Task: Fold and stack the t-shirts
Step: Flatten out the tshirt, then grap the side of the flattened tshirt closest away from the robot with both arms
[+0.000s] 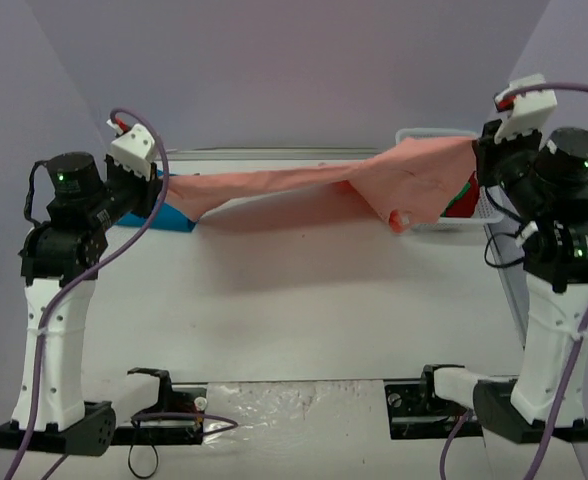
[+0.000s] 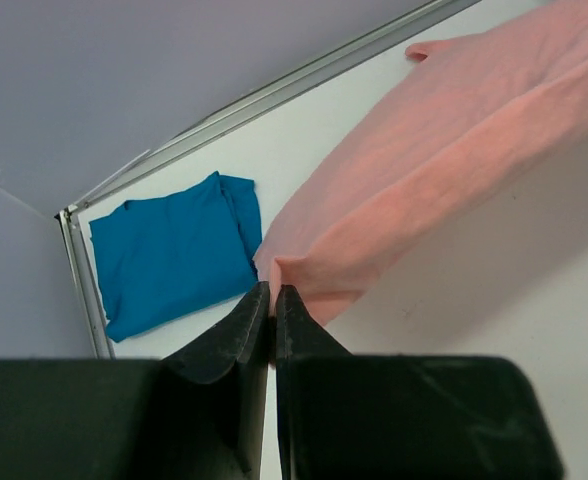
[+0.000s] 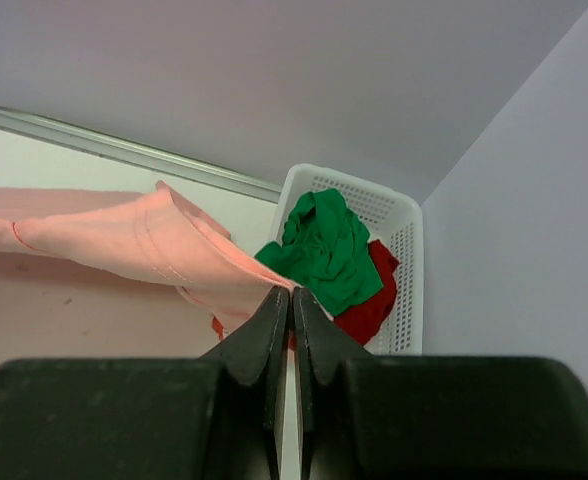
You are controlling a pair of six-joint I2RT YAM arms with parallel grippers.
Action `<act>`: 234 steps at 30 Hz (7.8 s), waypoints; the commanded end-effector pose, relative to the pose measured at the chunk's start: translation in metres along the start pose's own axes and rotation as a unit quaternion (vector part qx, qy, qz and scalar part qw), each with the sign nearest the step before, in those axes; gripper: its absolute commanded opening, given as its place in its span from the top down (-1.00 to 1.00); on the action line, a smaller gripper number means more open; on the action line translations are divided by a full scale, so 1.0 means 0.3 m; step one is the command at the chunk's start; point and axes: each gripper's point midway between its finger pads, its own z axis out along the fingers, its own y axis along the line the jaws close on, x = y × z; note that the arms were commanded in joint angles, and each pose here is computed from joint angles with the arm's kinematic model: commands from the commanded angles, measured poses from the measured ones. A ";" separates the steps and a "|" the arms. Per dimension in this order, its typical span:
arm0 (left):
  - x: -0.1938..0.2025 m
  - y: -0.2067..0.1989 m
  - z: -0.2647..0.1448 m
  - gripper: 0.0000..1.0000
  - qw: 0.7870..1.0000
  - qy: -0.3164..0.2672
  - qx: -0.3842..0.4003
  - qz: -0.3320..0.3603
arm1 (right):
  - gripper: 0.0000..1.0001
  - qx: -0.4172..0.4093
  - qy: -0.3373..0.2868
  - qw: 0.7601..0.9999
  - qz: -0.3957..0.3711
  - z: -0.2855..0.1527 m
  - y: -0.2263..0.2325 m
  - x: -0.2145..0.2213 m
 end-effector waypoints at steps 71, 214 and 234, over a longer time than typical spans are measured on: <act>1.124 -0.236 0.165 -0.73 0.847 0.390 0.301 0.200 | -0.57 -0.174 0.363 0.913 -0.063 0.196 0.410 1.018; 1.029 0.030 0.345 0.95 0.912 0.393 0.092 0.077 | 1.00 -0.344 0.580 0.673 -0.306 -0.043 0.803 1.488; 0.817 -0.027 0.160 0.95 0.940 0.314 0.092 0.090 | 1.00 -0.337 0.473 0.792 -0.186 -0.137 0.611 1.106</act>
